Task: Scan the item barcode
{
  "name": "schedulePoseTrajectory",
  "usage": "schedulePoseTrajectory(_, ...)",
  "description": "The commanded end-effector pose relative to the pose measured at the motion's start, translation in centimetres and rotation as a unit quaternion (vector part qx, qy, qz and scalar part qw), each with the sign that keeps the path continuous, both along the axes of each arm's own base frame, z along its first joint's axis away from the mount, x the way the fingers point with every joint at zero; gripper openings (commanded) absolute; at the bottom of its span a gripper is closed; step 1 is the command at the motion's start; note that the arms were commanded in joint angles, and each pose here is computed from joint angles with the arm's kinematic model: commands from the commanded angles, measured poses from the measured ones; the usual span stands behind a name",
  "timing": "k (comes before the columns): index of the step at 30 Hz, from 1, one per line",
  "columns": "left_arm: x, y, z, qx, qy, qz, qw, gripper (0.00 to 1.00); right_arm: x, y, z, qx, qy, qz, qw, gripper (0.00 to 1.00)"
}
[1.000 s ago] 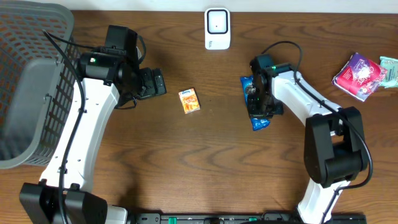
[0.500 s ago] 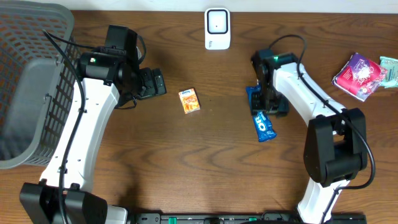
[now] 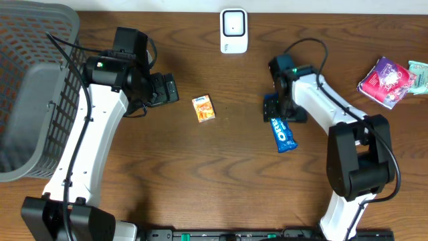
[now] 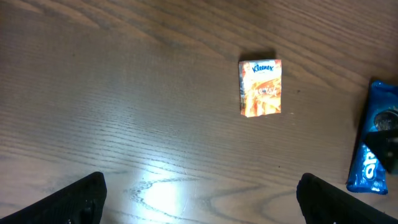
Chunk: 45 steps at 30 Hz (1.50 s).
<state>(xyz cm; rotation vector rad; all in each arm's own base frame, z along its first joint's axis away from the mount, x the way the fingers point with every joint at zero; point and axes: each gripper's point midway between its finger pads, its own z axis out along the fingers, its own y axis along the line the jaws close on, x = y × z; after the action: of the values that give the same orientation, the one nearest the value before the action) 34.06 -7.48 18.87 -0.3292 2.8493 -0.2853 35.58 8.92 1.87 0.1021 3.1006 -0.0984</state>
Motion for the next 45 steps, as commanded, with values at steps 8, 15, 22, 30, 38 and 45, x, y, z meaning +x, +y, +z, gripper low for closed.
schedulePoseTrajectory(8, 0.1, 0.3, 0.0, 0.005, 0.0, 0.001, 1.0, 0.98, -1.3, 0.8, -3.2, 0.032, -0.001, 0.006, 0.999, 0.01)
schedulePoseTrajectory(15, 0.1, 0.3, 0.0, 0.005, 0.0, 0.001, 1.0, 0.98, 0.9, 5.9, -1.1, 0.171, -0.023, 0.018, 0.985, 0.01)
schedulePoseTrajectory(22, 0.1, 0.3, 0.0, 0.005, 0.0, 0.001, 1.0, 0.98, 7.9, 9.4, 5.5, 0.258, -0.127, -0.004, 0.958, 0.01)
schedulePoseTrajectory(30, 0.1, 0.3, 0.0, 0.005, 0.0, 0.001, 1.0, 0.98, 14.8, 12.0, 15.1, 0.342, -0.249, -0.05, 0.905, 0.01)
schedulePoseTrajectory(38, 0.1, 0.3, 0.0, 0.005, 0.0, 0.001, 1.0, 0.98, 20.1, 14.9, 17.5, 0.415, -0.269, -0.098, 0.864, 0.01)
schedulePoseTrajectory(45, 0.1, 0.3, 0.0, 0.005, 0.0, 0.001, 1.0, 0.98, 23.8, 18.1, 14.0, 0.467, -0.219, -0.107, 0.85, 0.01)
